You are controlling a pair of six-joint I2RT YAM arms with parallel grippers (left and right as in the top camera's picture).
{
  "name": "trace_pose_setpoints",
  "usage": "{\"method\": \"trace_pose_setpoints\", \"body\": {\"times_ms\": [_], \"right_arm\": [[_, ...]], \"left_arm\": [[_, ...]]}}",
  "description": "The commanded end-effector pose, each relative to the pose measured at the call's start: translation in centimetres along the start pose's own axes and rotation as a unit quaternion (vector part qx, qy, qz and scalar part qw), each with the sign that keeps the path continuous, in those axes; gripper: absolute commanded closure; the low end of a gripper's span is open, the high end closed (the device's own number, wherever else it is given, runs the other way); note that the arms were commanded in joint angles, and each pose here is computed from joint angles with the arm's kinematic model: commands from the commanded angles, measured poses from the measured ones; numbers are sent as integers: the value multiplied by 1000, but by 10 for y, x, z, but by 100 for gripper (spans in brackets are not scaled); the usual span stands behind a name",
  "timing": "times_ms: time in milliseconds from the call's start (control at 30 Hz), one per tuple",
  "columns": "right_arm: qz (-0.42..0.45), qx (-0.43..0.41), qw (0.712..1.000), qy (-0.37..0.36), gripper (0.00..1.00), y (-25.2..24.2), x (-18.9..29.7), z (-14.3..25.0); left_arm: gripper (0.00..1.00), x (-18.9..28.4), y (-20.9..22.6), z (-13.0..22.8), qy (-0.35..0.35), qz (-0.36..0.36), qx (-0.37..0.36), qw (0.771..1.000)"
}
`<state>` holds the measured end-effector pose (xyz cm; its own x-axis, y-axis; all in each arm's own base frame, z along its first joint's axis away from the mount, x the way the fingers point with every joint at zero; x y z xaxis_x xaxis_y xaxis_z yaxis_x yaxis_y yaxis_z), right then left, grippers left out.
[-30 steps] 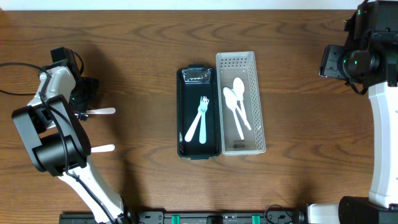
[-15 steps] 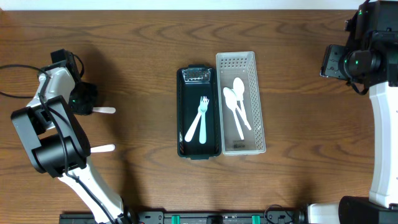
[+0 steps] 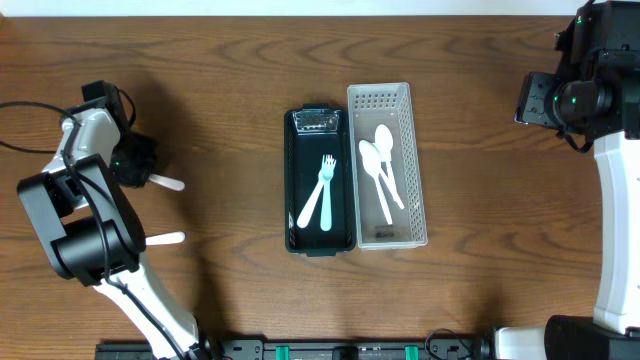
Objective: Pack container
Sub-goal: 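Grasp the last white fork with the left gripper and lift, then carry the fork right and drop it into the black tray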
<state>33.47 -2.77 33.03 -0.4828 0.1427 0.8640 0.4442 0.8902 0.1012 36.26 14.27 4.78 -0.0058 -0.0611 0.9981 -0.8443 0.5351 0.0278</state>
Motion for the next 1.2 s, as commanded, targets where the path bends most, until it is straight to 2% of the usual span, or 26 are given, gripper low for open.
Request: {"method": "trace_pose_setpoints", "body": {"times_ms": [0, 100, 233, 367, 500, 633, 800, 1033, 1067, 1100, 1133, 1167], "right_arm": [[7, 3, 1000, 1, 38, -4, -2, -2], [7, 3, 1000, 1, 39, -4, -2, -2], [6, 3, 1000, 1, 39, -4, -2, -2], [7, 3, 1000, 1, 39, -4, -2, -1], [7, 3, 1000, 1, 39, -4, -2, -1], [7, 3, 1000, 3, 39, -4, -2, -1], [10, 4, 1000, 9, 39, -5, -2, 2], [14, 5, 1000, 17, 39, -7, -1, 5], [14, 5, 1000, 17, 39, -7, -1, 5], [14, 5, 1000, 17, 39, -7, -1, 5], [14, 5, 1000, 17, 39, -7, -1, 5], [14, 5, 1000, 17, 39, -7, -1, 5]], "left_arm": [[94, 24, -7, 13, -12, 5, -74, 997], [94, 77, -27, 29, -59, 40, -131, 989], [94, 147, -58, 73, -130, 103, -225, 960], [94, 205, -86, 142, -178, 172, -322, 914], [94, 227, -104, 212, -182, 212, -408, 869], [94, 218, -114, 266, -153, 207, -480, 839], [94, 176, -123, 299, -111, 157, -539, 820], [92, 101, -133, 308, -50, 65, -561, 824], [86, 90, -134, 308, -42, 53, -562, 824], [74, 83, -134, 309, -36, 44, -563, 824], [68, 76, -134, 309, -30, 35, -564, 824], [68, 71, -134, 309, -27, 29, -565, 824]]}}
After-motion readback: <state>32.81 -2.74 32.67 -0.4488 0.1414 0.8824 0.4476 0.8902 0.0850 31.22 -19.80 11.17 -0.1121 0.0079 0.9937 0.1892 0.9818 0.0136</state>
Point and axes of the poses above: each gripper's point midway between its finger pads, its own x axis back along the fingers, its own y axis along the line the jaws close on, z = x × y, the point moved 5 cm from there along x, back along the fingers, and after that the axes turned 13 degrees about -x, right-handed, at the moved point
